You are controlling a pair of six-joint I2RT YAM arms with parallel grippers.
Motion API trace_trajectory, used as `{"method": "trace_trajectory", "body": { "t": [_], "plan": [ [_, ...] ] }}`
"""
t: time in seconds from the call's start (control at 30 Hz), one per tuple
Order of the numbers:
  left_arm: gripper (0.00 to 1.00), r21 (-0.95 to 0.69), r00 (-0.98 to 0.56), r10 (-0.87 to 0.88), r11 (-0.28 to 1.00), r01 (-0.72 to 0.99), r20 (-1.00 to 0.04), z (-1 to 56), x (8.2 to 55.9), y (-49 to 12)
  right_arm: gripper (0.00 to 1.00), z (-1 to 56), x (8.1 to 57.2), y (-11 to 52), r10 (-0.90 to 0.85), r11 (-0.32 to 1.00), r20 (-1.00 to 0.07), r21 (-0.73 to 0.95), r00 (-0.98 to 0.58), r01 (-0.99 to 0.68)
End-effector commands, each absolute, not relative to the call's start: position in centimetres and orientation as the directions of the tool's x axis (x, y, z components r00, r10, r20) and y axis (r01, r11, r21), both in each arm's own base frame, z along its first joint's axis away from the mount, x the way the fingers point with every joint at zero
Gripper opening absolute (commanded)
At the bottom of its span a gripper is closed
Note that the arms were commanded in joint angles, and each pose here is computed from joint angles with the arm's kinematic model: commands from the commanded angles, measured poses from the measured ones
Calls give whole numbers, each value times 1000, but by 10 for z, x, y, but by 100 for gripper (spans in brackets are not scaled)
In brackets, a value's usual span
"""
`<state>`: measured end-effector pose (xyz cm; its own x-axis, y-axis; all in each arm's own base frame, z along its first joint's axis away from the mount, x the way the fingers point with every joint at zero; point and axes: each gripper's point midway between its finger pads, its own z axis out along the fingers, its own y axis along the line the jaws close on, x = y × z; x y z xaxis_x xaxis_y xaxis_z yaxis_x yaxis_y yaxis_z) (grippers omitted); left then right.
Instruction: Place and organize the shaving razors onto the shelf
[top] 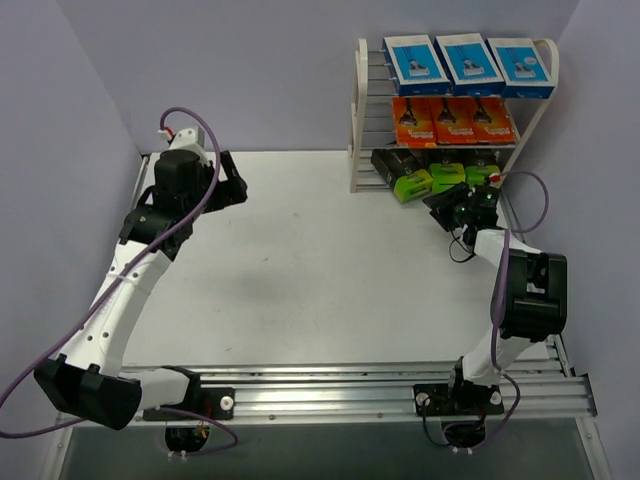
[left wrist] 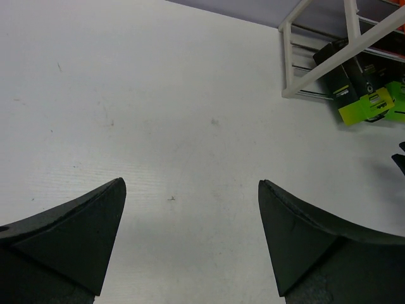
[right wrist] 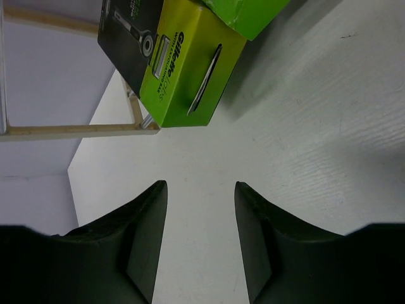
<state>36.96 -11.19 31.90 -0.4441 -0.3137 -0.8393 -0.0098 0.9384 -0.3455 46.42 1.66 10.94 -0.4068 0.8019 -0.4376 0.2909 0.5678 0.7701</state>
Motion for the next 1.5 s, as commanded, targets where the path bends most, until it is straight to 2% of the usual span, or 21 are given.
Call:
{"method": "trace_trajectory", "body": {
  "t": [0.0,0.1,0.3,0.47,0.93,1.47],
  "plan": [
    [94,-233,-465,-189,972,38,-865,306,371,-118,42,140,492,14,811,557,-472,804,-346,209],
    [94,-233,-475,-164,968,89,-865,283,367,-129,42,139,503,12,820,546,-465,811,-334,211],
    [94,-148,-371,-93,981,122,-924,282,352,-133,38,133,521,12,825,540,-459,813,-330,219],
    [94,-104,-411,-48,988,114,-910,261,348,-133,34,123,533,18,824,540,-452,810,-341,229],
    [94,-81,-417,-20,988,129,-909,259,346,-140,31,107,556,31,827,530,-439,817,-352,228],
    [94,-73,-421,-12,989,130,-907,256,347,-141,24,94,558,34,847,497,-404,834,-347,242]
  ]
}}
